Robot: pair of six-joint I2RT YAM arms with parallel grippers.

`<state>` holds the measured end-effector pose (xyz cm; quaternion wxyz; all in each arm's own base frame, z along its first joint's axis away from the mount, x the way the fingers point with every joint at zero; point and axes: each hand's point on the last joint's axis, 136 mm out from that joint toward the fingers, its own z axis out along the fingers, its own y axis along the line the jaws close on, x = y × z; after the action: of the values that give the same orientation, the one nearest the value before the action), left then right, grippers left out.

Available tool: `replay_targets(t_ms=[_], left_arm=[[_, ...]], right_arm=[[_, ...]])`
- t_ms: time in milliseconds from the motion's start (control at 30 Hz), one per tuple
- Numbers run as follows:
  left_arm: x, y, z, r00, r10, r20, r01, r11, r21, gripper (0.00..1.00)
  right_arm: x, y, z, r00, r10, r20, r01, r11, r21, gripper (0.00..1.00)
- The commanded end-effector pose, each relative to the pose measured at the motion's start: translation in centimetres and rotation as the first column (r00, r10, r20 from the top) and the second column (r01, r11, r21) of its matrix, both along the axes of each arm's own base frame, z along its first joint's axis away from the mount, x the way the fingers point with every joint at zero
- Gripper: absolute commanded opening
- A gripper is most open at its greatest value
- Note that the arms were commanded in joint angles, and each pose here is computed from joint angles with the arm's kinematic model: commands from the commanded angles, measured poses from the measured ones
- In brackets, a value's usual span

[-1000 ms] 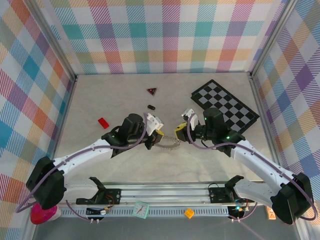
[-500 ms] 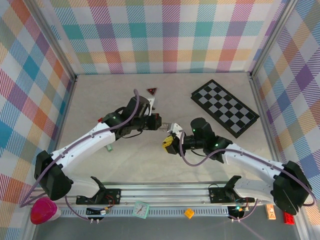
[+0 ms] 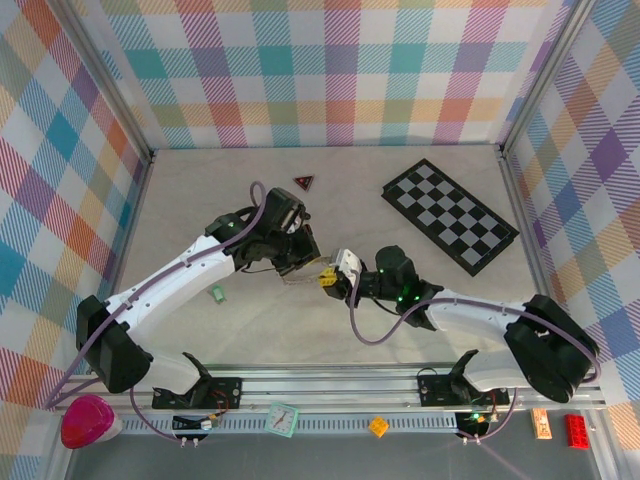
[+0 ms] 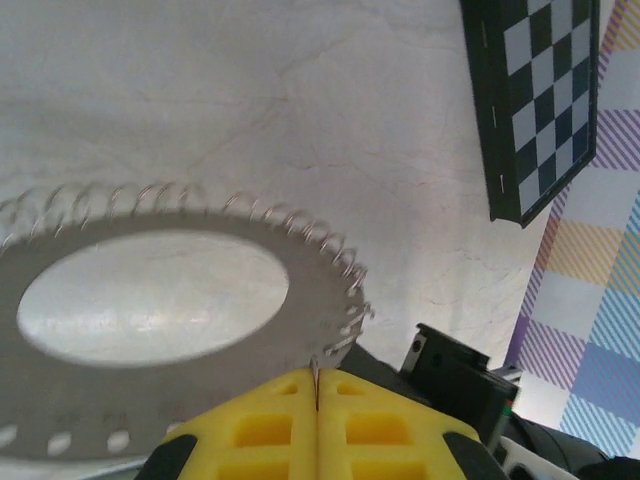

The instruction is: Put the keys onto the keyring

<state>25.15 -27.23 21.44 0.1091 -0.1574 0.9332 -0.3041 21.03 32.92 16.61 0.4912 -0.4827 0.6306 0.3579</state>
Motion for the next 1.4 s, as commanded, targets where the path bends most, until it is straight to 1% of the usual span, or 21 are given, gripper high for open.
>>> replay_targets(t_ms=[0, 67, 133, 300, 467, 633, 800, 1000, 1267, 1367], left_arm=[[-0.7, 0.2, 0.5, 0.989, 0.091, -0.12, -0.096, 0.995, -0.033, 0.0], [-1.0, 0.8, -0.1, 0.975, 0.141, -0.171, -0.143, 0.99, -0.002, 0.0], [-1.3, 0.8, -0.5, 0.965, 0.158, -0.209, -0.16, 0.987, 0.006, 0.0], [-1.5, 0.1, -1.1, 0.942, 0.184, -0.281, -0.201, 0.979, -0.033, 0.0], [-1.7, -0.1, -1.3, 0.919, 0.201, -0.34, -0.235, 0.97, -0.063, 0.0], [-2.0, 0.0, -1.2, 0.902, 0.215, -0.374, -0.26, 0.963, -0.074, 0.0], [-2.4, -0.5, -1.5, 0.886, 0.204, -0.417, -0.27, 0.957, -0.104, 0.0], [-2.7, -0.6, -1.7, 0.877, 0.201, -0.436, -0.274, 0.956, -0.109, 0.0], [-3.0, -0.5, -1.9, 0.866, 0.208, -0.454, -0.284, 0.953, -0.106, 0.0], [-3.0, -0.3, -2.0, 0.865, 0.217, -0.453, -0.29, 0.952, -0.097, 0.0]], right_arm=[[0.1, 0.6, 1.6, 0.995, 0.013, 0.096, -0.021, 0.997, 0.076, 0.15], [0.0, 0.8, 1.1, 0.996, 0.03, 0.079, -0.035, 0.997, 0.068, 0.15], [-0.1, 0.8, 0.5, 0.998, 0.032, 0.058, -0.036, 0.998, 0.058, 0.15], [-0.5, -0.4, -0.7, 0.998, 0.0, 0.056, -0.002, 1.0, 0.026, 0.14], [-1.5, -0.5, -0.1, 0.997, 0.037, 0.07, -0.041, 0.998, 0.045, 0.16], [-1.8, -0.5, 1.0, 0.994, 0.045, 0.102, -0.055, 0.994, 0.093, 0.16], [-1.8, -0.5, 2.0, 0.992, 0.036, 0.124, -0.051, 0.992, 0.119, 0.16], [-0.8, -0.7, 2.0, 0.99, -0.02, 0.138, 0.005, 0.994, 0.113, 0.16], [-0.4, -0.4, 2.0, 0.988, -0.043, 0.149, 0.027, 0.993, 0.111, 0.18], [0.2, -0.6, 1.5, 0.987, -0.076, 0.143, 0.064, 0.994, 0.088, 0.17]])
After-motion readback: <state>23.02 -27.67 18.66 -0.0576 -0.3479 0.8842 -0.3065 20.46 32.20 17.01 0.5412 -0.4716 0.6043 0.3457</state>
